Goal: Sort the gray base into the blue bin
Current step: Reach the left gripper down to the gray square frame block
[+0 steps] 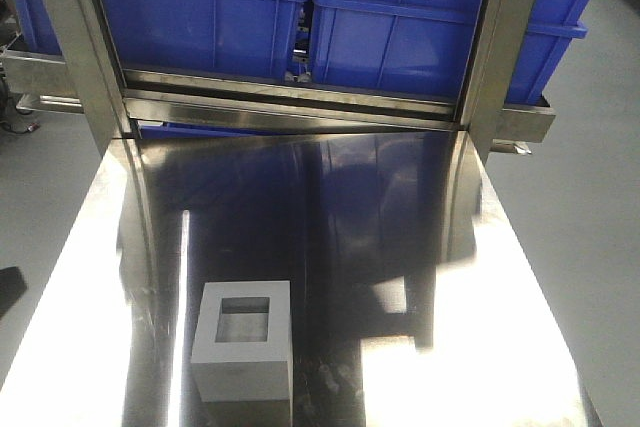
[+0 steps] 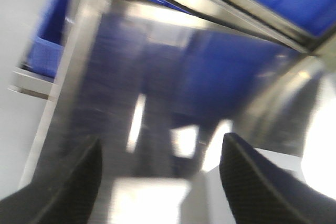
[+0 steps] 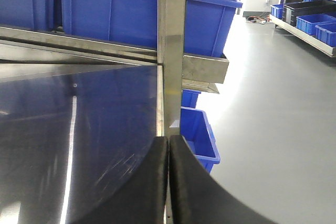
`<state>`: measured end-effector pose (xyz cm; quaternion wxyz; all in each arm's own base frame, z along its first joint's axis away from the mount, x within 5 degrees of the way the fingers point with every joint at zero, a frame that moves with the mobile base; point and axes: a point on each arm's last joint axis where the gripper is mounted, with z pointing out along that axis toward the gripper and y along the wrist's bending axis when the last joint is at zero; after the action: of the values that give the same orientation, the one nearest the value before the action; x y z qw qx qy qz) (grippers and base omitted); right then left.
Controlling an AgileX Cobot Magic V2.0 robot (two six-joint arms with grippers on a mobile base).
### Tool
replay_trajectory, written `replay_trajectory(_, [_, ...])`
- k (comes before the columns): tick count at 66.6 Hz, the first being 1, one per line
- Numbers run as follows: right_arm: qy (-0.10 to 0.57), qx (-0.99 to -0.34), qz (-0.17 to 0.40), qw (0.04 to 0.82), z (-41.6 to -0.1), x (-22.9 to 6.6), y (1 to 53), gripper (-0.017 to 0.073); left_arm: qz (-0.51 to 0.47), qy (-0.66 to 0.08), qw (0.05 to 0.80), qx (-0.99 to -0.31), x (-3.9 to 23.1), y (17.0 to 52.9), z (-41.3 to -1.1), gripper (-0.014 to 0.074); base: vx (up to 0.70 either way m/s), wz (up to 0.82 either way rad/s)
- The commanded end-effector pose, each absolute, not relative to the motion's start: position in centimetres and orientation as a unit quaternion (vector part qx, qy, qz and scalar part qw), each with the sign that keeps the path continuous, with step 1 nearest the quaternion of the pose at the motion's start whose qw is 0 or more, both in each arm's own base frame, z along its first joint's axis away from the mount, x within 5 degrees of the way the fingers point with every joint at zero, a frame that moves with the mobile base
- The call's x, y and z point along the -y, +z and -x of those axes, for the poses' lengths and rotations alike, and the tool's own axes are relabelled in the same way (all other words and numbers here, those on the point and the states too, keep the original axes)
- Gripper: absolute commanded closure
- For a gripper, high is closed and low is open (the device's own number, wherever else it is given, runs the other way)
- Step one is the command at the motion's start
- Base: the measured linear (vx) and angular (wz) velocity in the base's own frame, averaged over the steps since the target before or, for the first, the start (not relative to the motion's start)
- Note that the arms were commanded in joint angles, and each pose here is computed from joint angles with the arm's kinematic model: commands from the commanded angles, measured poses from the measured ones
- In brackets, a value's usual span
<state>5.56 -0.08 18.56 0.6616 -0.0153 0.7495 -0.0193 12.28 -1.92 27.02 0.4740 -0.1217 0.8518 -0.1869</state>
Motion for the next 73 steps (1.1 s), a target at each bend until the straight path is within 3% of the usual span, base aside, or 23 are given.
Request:
replay_trajectory(1, [-0.026,-0.724,0.019,0.689,-5.6,0.1,19.1,0.0564,0.105,-0.236,0.485,-0.835,2.8,28.8,-13.4,0.0127,0.00,0.00])
replay_trajectory(14, [-0.026,-0.724,0.019,0.689,-5.6,0.1,19.1,0.0564,0.036,-0.344,0.429,-0.835,5.1,29.4,-15.7,0.0127,0.00,0.00])
replay_trajectory(22, [-0.026,-0.724,0.019,0.689,-5.6,0.1,19.1,0.0564,0.003,-0.363,0.400,-0.842,5.8,29.0,-17.1,0.0127,0.00,0.00])
replay_trajectory(43, [-0.026,-0.724,0.019,0.689,-5.6,0.1,19.1,0.0564,-0.058,-0.350,0.387,-0.851,8.3,29.7,-18.2,0.0127,0.00,0.00])
replay_trajectory(73, [-0.026,-0.724,0.019,0.689,-5.6,0.1,19.1,0.0564,-0.100,-0.239,0.335,-0.906,12.5,28.3,-18.8,0.0127,0.00,0.00])
